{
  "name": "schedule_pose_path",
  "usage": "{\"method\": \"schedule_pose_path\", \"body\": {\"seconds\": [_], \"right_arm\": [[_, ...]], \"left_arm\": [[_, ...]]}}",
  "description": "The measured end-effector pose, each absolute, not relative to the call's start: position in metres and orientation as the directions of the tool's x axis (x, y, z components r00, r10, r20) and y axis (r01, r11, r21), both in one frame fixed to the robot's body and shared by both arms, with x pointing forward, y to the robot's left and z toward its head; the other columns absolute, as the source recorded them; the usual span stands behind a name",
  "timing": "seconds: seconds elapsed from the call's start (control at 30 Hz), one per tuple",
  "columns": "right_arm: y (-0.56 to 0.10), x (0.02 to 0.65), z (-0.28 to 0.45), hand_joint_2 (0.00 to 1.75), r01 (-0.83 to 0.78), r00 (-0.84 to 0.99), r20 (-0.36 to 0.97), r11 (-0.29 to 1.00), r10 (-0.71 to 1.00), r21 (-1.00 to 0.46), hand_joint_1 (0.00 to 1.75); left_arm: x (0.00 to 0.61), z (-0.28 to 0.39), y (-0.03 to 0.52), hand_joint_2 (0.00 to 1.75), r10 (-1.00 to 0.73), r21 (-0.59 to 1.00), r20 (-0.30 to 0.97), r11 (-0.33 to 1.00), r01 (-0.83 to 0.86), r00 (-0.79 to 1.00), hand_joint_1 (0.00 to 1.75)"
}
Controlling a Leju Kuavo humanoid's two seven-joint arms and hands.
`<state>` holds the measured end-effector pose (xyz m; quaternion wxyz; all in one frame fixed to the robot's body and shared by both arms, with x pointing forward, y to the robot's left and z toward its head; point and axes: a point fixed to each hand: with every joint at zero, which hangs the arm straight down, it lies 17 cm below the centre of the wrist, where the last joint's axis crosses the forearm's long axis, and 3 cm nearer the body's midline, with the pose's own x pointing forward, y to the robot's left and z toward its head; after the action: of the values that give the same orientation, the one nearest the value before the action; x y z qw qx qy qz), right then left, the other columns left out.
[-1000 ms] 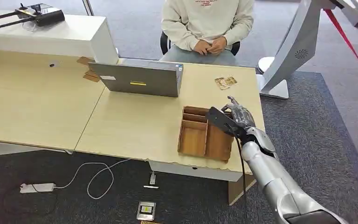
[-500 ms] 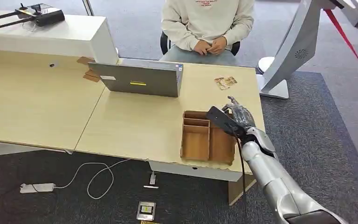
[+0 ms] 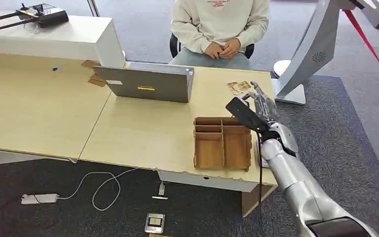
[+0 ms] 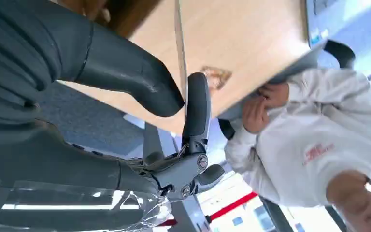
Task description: Pass the card to the sensor for recognition and then transmit it.
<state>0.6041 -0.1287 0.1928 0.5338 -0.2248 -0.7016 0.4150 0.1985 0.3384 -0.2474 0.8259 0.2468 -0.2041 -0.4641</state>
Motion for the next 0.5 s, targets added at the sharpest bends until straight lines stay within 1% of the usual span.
{"method": "schedule_pose_path", "body": {"seconds": [0.13, 0.3, 0.4, 0.5], "right_arm": [[-0.155, 0.624, 0.255, 1.75, 0.003, -0.354, 0.564, 0.604, 0.746, -0.797, 1.75], [-0.195, 0.645, 0.338, 1.75, 0.144, -0.377, 0.528, 0.611, 0.761, -0.778, 1.75], [-0.206, 0.647, 0.355, 1.75, 0.178, -0.379, 0.523, 0.615, 0.763, -0.768, 1.75], [-0.21, 0.647, 0.349, 1.75, 0.182, -0.369, 0.529, 0.617, 0.765, -0.766, 1.75]], "left_arm": [[0.199, -0.247, 0.337, 0.0, -0.876, 0.597, 0.107, 0.435, 0.674, 0.47, 0.0], [0.201, -0.247, 0.337, 0.0, -0.88, 0.598, 0.106, 0.428, 0.678, 0.463, 0.0], [0.204, -0.246, 0.336, 0.0, -0.881, 0.598, 0.107, 0.427, 0.678, 0.46, 0.0], [0.208, -0.245, 0.336, 0.0, -0.884, 0.601, 0.109, 0.423, 0.678, 0.455, 0.0]]}}
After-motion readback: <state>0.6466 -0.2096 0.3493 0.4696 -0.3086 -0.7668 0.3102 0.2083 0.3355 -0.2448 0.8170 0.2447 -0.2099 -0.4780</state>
